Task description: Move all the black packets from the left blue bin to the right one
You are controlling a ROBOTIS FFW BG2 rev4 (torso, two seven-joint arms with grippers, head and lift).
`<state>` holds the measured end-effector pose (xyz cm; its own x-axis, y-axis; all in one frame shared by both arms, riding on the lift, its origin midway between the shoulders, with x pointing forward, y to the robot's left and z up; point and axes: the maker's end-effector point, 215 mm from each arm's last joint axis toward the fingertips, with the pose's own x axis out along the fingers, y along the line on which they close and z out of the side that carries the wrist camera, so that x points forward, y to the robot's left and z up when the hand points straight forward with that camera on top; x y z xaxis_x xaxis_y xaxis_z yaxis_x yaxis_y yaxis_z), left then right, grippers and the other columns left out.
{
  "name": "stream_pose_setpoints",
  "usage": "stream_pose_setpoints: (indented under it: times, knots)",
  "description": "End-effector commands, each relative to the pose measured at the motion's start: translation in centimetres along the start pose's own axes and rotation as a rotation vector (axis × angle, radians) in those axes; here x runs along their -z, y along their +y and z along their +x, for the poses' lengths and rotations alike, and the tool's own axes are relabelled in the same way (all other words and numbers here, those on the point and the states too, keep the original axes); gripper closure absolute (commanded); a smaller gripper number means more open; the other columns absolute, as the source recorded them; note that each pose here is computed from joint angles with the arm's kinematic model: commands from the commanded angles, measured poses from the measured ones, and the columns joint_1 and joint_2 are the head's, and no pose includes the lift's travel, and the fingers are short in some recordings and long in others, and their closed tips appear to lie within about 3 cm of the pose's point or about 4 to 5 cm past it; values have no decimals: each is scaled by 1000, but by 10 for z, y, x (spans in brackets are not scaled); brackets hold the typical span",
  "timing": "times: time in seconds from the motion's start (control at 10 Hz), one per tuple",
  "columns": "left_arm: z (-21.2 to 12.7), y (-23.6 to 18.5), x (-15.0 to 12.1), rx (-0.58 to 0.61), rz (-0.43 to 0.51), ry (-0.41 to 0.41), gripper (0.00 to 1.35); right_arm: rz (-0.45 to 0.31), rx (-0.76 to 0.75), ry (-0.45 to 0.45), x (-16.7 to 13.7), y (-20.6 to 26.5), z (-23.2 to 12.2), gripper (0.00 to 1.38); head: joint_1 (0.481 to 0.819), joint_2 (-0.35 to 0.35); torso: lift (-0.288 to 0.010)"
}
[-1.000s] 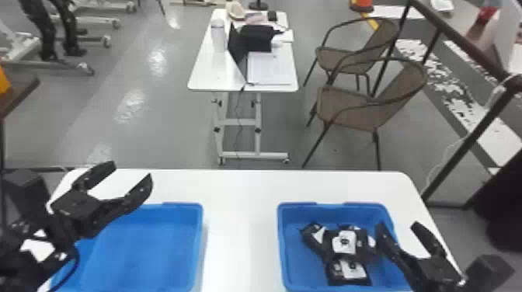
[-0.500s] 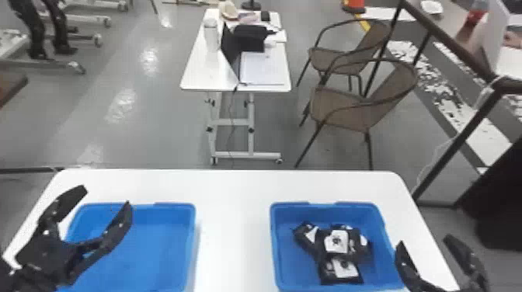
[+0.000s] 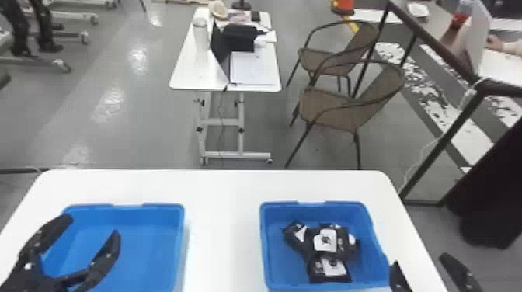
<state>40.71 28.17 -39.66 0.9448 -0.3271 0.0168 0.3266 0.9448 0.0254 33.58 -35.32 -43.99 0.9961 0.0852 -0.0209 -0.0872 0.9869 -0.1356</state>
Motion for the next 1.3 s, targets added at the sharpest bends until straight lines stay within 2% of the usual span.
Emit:
stream_pose_setpoints:
  times: [0.0, 1.2]
  knots:
    - [2, 0, 0, 1, -11, 1, 177, -2, 3, -21, -8, -2, 6, 171, 695, -111, 0]
    - [2, 1, 9, -2, -57, 22, 177, 21, 11, -7, -2, -4, 8, 171, 695, -113, 0]
